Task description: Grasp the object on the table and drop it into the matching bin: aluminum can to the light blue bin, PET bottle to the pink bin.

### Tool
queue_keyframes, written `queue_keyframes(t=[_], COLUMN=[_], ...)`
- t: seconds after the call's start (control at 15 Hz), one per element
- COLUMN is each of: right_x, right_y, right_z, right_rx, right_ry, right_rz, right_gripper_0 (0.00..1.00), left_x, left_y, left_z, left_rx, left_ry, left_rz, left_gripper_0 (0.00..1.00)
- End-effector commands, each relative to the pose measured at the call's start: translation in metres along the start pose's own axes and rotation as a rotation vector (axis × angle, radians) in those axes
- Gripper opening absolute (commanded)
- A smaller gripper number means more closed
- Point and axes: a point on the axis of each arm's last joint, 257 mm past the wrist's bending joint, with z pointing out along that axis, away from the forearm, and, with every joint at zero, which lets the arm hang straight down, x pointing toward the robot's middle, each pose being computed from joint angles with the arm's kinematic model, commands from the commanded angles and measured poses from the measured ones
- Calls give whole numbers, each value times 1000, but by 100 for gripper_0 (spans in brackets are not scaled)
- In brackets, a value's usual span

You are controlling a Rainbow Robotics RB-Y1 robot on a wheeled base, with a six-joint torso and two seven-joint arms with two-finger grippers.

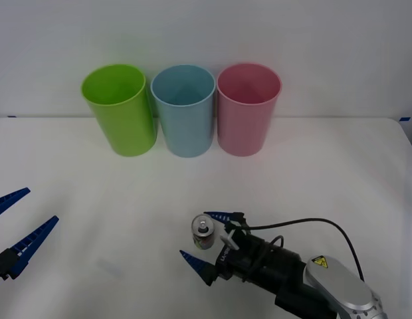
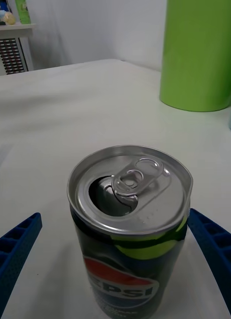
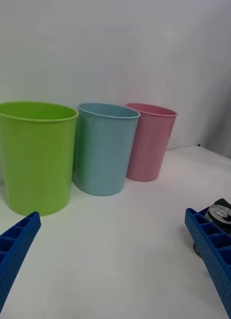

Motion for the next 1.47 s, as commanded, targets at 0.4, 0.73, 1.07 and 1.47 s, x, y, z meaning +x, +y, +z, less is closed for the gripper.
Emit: queue_keyframes(t=[0.4, 0.73, 1.07, 1.47], right_x=[-2, -5, -16, -47], right_y=[0, -1, -5, -19], right_z=[2, 4, -3, -28], right_rx=[3, 5, -2, 36], right_ry=[-5, -13, -46, -113], right_rz=[-1, 4, 22, 56], right_gripper_0=[0, 0, 0, 0], left_x=[0, 0, 0, 0], left_y=[0, 0, 0, 0], left_z=[0, 0, 0, 0], left_rx=[0, 0, 0, 0], left_ry=[0, 0, 0, 0], left_rz=[0, 0, 0, 0], left_gripper_0=[100, 100, 100, 100])
